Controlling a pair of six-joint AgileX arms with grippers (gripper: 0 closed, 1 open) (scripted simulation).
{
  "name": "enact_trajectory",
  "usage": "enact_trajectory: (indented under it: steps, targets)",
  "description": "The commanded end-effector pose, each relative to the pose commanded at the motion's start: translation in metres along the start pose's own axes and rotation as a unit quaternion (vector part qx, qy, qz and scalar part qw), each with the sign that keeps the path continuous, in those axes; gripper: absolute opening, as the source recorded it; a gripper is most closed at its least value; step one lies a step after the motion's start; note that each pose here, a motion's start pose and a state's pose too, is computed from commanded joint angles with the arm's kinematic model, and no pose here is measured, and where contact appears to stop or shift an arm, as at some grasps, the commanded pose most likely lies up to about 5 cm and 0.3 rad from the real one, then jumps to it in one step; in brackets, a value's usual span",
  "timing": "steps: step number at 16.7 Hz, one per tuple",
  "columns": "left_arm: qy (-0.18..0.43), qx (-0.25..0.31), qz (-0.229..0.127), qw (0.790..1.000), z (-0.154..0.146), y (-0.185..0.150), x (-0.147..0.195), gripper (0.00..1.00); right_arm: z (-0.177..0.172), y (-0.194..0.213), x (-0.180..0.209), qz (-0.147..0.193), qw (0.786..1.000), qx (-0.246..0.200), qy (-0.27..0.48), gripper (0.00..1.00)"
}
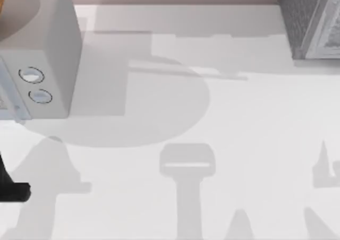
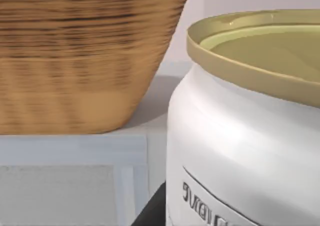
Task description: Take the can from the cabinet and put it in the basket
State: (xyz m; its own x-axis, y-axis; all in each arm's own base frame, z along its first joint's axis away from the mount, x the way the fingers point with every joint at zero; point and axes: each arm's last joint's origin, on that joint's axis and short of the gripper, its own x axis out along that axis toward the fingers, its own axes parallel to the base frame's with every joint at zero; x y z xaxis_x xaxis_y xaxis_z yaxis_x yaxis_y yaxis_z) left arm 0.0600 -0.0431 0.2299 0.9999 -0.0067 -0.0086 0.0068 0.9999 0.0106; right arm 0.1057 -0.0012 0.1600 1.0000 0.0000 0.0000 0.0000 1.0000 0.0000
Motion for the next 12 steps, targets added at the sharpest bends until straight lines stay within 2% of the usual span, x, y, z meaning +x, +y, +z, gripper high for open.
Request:
enact_trajectory:
  steps: [3, 6, 9, 12]
  targets:
    - [0.011, 0.003, -0.030, 0.999, 0.025, -0.005, 0.012, 0.00, 0.000, 0.000, 0.000, 0.000, 1.000, 0.000, 0.000, 1.00]
    - [0.037, 0.005, -0.076, 0.996, 0.055, -0.014, 0.038, 0.00, 0.000, 0.000, 0.000, 0.000, 1.000, 0.000, 0.000, 1.00]
    - [0.069, 0.001, -0.126, 0.990, 0.083, -0.018, 0.078, 0.00, 0.000, 0.000, 0.000, 0.000, 1.000, 0.000, 0.000, 1.00]
    - [0.089, -0.015, -0.174, 0.981, 0.110, -0.008, 0.129, 0.00, 0.000, 0.000, 0.000, 0.000, 1.000, 0.000, 0.000, 1.00]
